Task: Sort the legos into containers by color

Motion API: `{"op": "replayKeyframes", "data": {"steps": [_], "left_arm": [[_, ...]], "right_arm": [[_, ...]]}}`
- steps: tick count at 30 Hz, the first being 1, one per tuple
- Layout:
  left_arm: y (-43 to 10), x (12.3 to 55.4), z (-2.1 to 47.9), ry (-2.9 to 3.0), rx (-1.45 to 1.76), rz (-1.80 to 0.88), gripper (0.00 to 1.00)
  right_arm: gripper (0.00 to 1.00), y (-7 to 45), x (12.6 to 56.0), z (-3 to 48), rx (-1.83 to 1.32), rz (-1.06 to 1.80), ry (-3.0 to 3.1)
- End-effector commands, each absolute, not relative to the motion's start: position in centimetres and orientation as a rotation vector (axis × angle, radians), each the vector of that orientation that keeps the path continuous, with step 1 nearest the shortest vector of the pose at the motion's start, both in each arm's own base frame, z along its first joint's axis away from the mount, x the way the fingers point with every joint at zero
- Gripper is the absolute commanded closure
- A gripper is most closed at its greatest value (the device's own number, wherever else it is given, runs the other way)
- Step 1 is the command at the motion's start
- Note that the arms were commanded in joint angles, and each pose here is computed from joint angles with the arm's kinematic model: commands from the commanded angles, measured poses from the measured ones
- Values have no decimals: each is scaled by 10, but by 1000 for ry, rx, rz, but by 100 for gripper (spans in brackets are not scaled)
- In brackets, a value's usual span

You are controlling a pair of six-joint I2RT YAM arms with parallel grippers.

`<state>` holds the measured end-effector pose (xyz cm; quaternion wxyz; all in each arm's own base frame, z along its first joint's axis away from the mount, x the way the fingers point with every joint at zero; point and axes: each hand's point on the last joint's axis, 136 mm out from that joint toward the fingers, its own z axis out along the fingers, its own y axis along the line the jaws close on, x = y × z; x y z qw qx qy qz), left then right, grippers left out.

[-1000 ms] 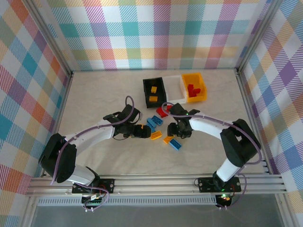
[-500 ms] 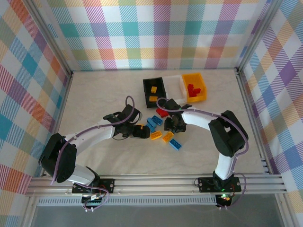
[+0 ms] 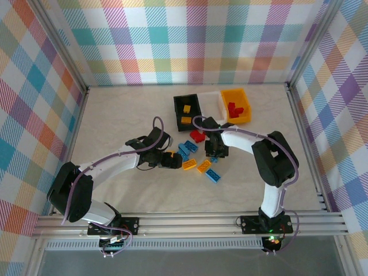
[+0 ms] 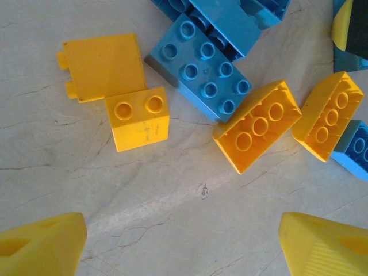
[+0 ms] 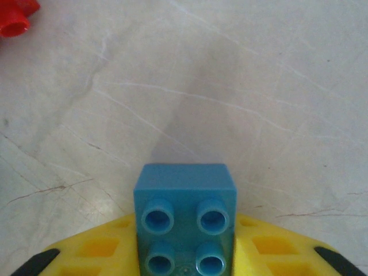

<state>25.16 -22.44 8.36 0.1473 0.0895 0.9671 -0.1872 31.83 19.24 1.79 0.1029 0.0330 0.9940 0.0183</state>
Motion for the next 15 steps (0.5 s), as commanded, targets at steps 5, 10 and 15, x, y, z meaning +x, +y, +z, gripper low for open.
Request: {"op": "replayKeyframes", "data": {"steps": [5,10,15], "left_arm": [[-220,243,78,2796,317,-504,13],[-225,240,77,2787,332,-553,13],[-237,230,79,2753,405,-595,13]], "right_arm": [[75,190,340,35,74,61,2819],[78,188,357,75,75,113,2731],[77,181,397,125,99,173,2621]]}}
